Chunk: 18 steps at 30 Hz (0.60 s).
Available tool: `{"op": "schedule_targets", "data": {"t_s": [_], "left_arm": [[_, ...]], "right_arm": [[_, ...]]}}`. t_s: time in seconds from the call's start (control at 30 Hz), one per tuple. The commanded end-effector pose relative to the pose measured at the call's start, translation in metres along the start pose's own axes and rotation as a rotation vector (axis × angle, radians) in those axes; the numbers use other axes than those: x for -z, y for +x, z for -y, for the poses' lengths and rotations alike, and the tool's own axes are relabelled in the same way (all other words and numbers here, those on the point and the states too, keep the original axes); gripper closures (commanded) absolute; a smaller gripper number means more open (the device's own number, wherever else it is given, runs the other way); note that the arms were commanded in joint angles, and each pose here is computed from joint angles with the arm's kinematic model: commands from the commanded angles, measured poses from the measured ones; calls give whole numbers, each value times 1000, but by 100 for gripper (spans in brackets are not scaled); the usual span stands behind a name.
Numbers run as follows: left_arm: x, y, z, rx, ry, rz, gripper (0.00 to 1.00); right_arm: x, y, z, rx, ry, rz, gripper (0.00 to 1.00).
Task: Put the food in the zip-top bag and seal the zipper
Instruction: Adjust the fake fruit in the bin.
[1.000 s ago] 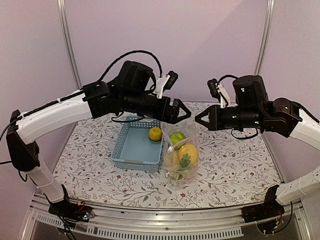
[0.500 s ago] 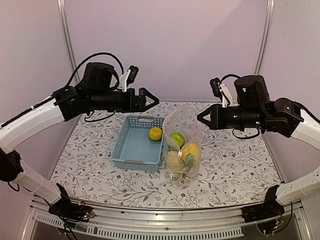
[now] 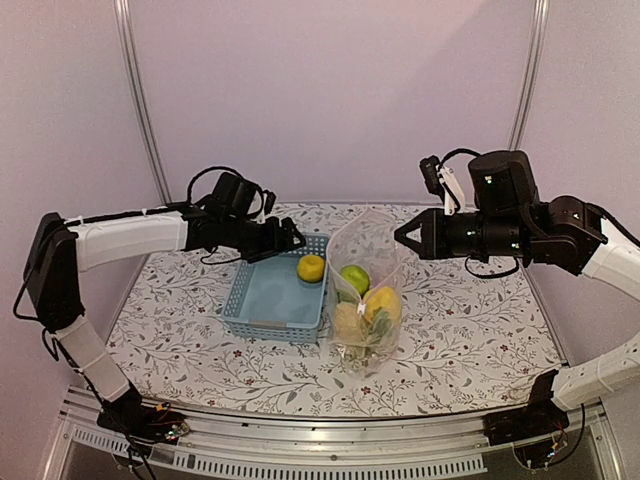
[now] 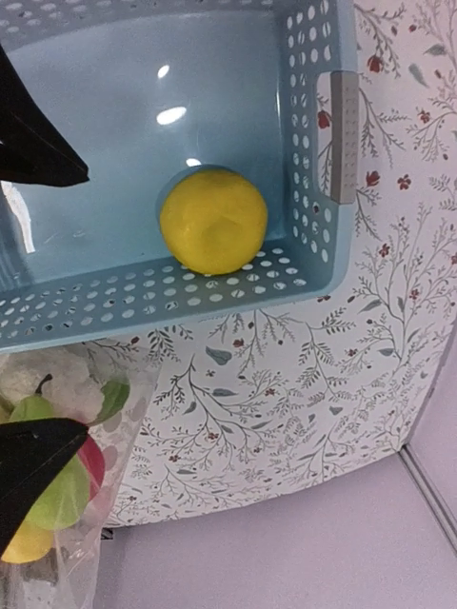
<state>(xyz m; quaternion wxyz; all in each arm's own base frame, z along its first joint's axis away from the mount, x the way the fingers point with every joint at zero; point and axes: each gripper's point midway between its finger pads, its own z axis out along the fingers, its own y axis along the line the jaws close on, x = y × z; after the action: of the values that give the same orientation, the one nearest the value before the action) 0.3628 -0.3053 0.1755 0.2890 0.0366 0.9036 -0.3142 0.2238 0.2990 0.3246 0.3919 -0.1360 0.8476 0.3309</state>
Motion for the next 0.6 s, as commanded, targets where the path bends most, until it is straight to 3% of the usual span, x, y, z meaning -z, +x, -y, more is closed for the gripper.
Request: {"op": "schedule_targets", "data": {"t_s": [0.0,0.57], "left_arm": [[-34,-2,-27,55,-19,-11,18],[-102,13,-65,97,-72,-110,21]], "right_arm": [[9,-10,-3,-9,-6,42,100],[6,-12,-2,11,12,39,100]]}}
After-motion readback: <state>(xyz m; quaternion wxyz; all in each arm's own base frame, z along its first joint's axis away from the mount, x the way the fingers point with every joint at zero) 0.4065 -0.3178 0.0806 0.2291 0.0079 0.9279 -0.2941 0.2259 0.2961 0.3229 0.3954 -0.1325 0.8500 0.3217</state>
